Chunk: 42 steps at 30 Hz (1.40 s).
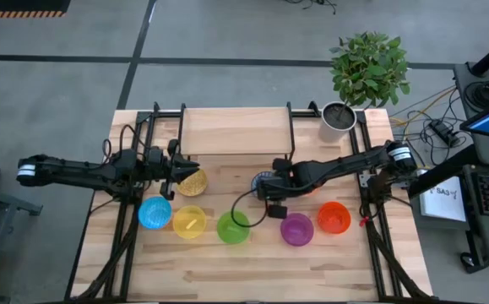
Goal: Place and stack bowls onto a shelf
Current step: Put the red bowl on the shelf
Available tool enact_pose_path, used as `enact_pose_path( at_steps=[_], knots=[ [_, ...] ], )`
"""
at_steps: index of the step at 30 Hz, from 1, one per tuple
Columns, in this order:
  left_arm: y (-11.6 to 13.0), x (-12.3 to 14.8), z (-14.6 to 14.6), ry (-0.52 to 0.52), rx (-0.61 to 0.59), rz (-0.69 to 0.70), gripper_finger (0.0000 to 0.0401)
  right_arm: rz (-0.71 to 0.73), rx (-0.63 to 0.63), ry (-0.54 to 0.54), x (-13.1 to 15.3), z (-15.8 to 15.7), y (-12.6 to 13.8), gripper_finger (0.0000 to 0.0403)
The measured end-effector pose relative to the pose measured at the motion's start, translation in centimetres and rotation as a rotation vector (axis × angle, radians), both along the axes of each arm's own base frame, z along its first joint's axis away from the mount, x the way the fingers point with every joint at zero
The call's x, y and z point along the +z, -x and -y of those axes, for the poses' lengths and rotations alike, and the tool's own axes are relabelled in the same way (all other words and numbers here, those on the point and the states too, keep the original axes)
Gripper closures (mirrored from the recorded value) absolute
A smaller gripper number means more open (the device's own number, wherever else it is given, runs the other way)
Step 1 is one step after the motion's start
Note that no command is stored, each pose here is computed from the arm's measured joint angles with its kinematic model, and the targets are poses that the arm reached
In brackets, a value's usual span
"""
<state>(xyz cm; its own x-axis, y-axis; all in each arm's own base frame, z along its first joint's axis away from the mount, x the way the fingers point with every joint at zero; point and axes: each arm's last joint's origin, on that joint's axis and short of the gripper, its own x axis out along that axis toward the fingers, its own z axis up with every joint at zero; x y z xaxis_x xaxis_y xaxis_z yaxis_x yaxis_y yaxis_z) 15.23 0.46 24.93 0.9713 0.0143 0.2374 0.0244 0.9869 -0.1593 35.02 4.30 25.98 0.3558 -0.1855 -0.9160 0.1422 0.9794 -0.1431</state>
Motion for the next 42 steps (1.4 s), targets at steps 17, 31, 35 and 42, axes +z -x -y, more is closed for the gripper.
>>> enact_pose_path(
  at_steps=[17,31,35,42],
  knots=[
    [-0.1,-0.1,0.0,0.000,0.000,-0.005,0.0361,0.270,0.015,-0.031,1.2,-0.3,-2.3,0.0394],
    [-0.1,-0.1,0.0,-0.007,0.002,-0.006,0.0361,0.207,0.062,-0.068,0.6,-0.8,-1.8,0.0271],
    [-0.1,-0.1,0.0,-0.007,0.002,-0.006,0.0361,0.177,0.078,-0.087,-0.3,-1.1,-2.1,0.0226],
    [-0.1,-0.1,0.0,-0.007,0.002,-0.006,0.0361,0.054,0.064,-0.085,-4.5,-1.9,-3.4,0.0211]
  ],
)
